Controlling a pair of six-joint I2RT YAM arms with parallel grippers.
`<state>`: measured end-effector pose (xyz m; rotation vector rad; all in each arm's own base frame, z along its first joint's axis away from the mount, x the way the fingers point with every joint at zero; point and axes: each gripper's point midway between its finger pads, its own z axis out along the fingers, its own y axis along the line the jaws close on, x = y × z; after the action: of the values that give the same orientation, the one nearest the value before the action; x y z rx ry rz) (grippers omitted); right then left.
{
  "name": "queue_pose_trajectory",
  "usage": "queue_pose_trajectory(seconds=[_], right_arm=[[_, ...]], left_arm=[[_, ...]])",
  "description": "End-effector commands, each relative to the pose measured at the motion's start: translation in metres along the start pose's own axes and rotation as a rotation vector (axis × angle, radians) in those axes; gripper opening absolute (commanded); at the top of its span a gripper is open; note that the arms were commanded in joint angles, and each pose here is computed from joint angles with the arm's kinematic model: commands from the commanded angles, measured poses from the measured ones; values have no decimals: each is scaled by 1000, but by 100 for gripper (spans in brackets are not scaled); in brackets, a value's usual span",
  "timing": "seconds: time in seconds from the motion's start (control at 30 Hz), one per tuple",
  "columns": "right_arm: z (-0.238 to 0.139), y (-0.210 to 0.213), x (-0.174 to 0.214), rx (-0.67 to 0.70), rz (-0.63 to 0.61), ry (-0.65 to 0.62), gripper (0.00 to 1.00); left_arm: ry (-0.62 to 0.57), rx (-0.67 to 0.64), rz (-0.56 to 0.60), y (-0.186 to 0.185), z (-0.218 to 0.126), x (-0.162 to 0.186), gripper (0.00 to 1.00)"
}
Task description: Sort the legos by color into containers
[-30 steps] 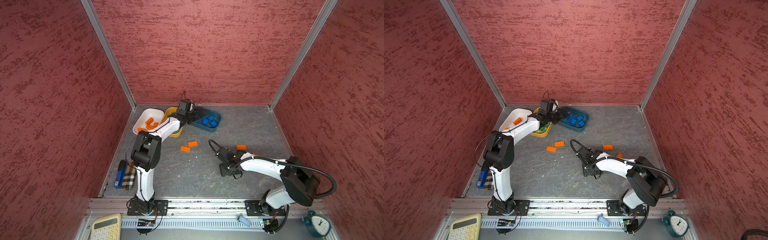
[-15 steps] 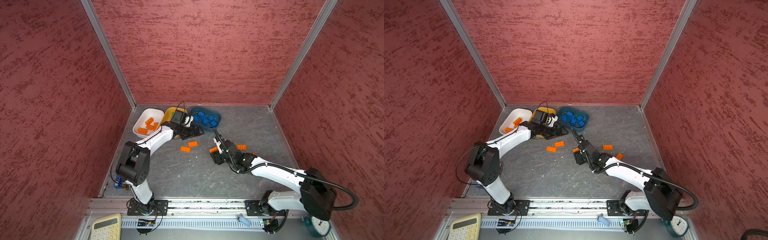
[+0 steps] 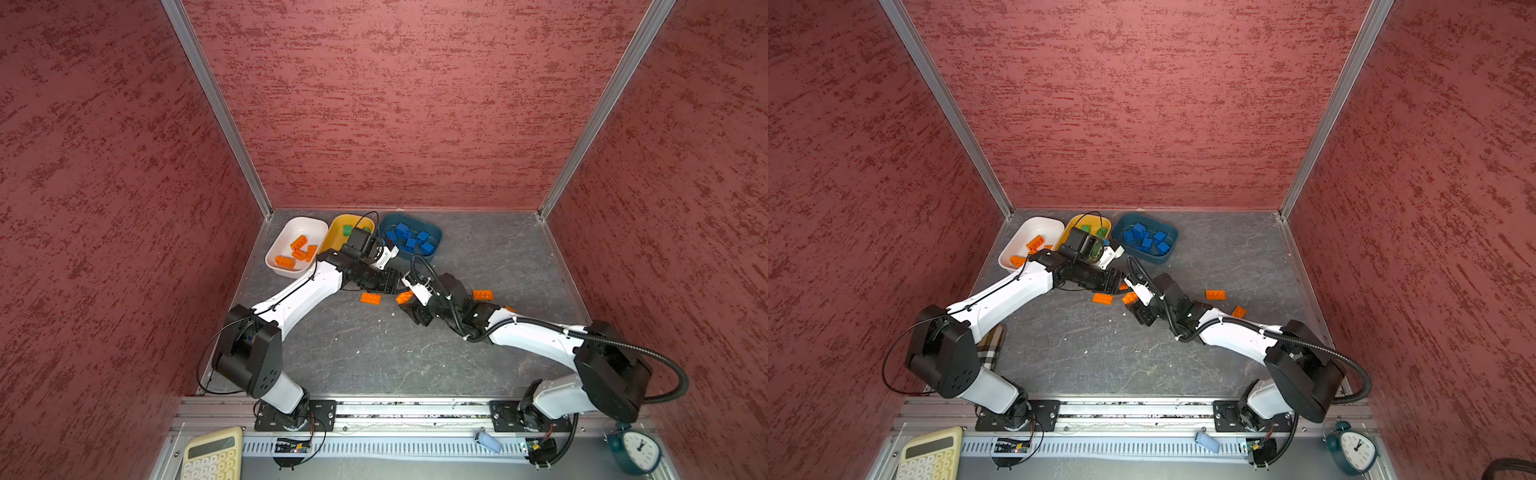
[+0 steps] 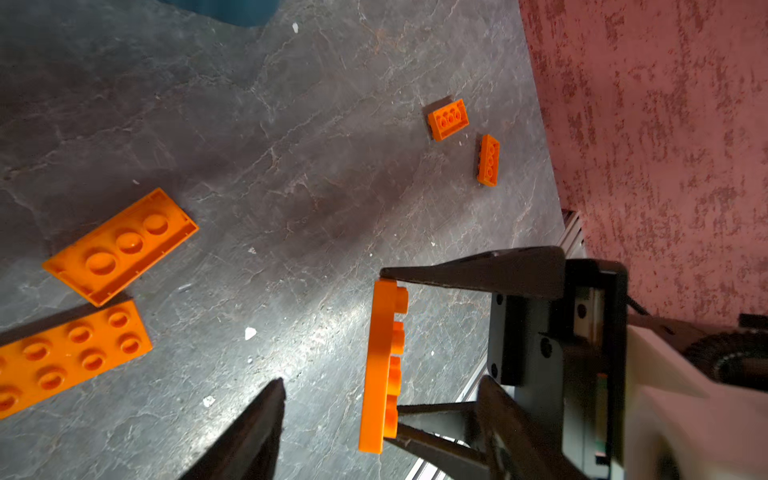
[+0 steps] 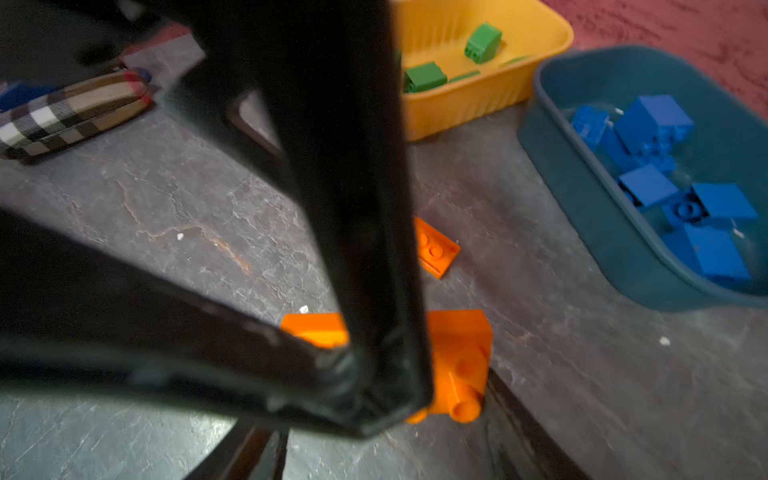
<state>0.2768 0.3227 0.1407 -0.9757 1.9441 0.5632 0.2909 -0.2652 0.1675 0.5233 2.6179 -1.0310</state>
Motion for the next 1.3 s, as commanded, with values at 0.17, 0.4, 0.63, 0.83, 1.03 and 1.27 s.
queue_pose_trajectory(seconds=[0.17, 0.4, 0.63, 0.83, 1.03, 1.27], right_arm=[[5, 19, -47, -107, -112, -142, 65], [6, 21, -54, -118, -88, -163, 65], [5, 9, -52, -58, -13, -157, 99], [-1, -20, -54, 105, 113, -214, 99], [-6, -60, -47, 329, 256, -214, 99], [-22, -84, -35, 487, 277, -156, 99]], left_arm=[[51, 15, 49, -5, 8, 13, 47], [9, 45, 71, -10, 0, 9, 12], [-97, -5, 18, 14, -28, -11, 0], [-325, -296, -154, 93, -76, -50, 0], [-570, -589, -451, 189, -143, -70, 0], [-707, -577, -695, 272, -186, -89, 0]])
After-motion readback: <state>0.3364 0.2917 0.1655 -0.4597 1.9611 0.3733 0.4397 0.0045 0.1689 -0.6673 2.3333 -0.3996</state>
